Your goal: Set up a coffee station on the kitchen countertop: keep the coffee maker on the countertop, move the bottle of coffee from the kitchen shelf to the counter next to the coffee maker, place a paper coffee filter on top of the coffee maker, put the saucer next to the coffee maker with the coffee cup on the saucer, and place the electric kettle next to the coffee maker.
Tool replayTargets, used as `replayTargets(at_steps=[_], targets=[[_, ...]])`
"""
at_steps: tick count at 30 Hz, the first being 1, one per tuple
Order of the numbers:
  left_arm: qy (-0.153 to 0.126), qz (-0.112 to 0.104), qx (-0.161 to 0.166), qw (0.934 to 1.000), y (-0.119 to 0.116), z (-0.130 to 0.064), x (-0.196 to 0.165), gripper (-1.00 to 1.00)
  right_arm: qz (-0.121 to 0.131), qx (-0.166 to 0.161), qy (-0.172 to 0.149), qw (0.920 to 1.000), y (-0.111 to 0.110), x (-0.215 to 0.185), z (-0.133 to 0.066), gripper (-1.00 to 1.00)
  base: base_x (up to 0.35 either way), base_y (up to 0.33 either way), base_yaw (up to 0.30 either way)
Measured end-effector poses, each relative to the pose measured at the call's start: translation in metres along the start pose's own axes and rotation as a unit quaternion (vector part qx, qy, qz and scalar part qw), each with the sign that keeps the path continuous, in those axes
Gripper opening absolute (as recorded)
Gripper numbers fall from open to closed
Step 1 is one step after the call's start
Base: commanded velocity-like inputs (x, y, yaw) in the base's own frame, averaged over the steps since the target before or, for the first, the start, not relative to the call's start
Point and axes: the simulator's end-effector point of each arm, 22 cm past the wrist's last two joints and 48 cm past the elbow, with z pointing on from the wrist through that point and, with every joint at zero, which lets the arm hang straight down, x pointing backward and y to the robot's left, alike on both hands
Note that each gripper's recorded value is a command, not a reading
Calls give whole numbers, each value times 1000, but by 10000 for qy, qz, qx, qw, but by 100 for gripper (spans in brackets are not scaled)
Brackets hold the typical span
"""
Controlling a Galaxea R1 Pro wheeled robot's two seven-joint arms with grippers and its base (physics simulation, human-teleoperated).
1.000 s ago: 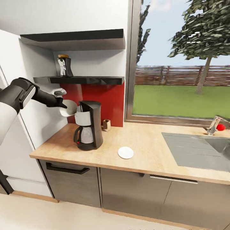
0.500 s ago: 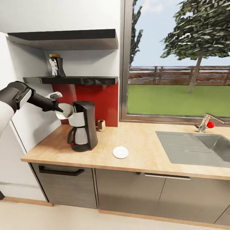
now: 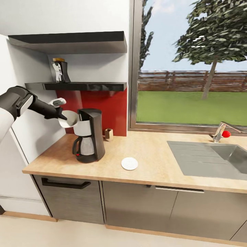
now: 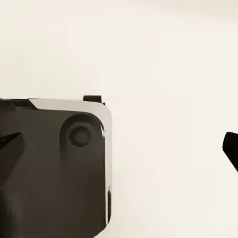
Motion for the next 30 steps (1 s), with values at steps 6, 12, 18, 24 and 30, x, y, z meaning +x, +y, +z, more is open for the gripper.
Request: replayTargets(at_steps=[6, 12, 18, 24, 30], targets=[[-96, 86, 10, 9999, -5, -6, -8, -100, 29, -2, -65, 10000, 0, -7, 0, 100, 0, 0, 0], [-152, 132, 4, 9998, -8, -13, -12, -100, 14, -10, -106, 9999, 0, -10, 0, 100, 0, 0, 0], [-207, 146, 15, 9997, -12, -20, -14, -100, 15, 2, -149, 9999, -1, -13, 0, 100, 0, 0, 0], [-268, 125, -12, 9996, -9, -30, -16, -100, 16, 5, -193, 9998, -1, -16, 0, 100, 0, 0, 0], [-389, -17, -81, 9992, 8, -49, -16, -100, 18, 2, -237, 9997, -1, -20, -1, 100, 0, 0, 0]])
